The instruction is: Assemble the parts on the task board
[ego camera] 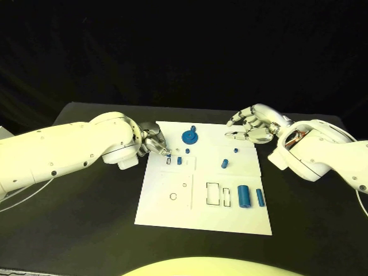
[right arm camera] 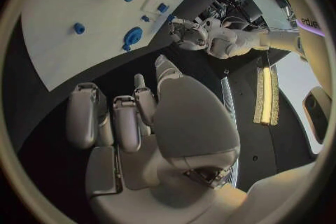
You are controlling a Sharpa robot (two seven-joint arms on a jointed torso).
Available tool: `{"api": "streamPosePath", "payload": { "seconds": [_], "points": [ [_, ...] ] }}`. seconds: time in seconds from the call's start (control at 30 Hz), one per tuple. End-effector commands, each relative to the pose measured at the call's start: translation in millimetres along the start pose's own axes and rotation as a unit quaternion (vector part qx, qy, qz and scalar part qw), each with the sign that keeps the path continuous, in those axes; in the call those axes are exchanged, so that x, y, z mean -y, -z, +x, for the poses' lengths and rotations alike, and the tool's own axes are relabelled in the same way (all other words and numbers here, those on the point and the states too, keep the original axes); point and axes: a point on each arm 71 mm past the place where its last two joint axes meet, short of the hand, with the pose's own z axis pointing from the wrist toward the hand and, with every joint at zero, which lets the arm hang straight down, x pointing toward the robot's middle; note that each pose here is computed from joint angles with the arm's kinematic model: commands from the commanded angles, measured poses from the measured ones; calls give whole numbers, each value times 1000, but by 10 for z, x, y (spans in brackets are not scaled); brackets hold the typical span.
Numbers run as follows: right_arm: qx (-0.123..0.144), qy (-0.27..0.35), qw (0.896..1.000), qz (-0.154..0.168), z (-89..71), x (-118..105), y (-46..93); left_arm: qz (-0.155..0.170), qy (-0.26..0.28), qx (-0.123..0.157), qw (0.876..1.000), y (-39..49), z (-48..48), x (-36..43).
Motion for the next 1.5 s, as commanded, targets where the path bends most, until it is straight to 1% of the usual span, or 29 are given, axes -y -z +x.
{"api": "streamPosePath", "payload": {
  "seconds": [0.03, 0.3, 0.63, 0.93, 1.2, 1.5],
  "points": [
    [3, 0, 1000, -9, 2, -19, -1, -9, -22, 7, 1000, -9, 26, 8],
    [2, 0, 1000, -10, 4, -22, 2, -16, -44, 2, 999, -32, 94, -1],
    [0, 0, 1000, -10, 7, -21, 5, -13, -56, -5, 998, -47, 155, 18],
    [-2, 0, 1000, -9, 9, -21, 8, -11, -68, -15, 998, -52, 197, 20],
    [-3, 0, 1000, -9, 10, -21, 11, -10, -77, -19, 997, -56, 213, 27],
    [-3, 0, 1000, -9, 9, -19, 15, -10, -80, -18, 997, -63, 212, 30]
  ]
}}
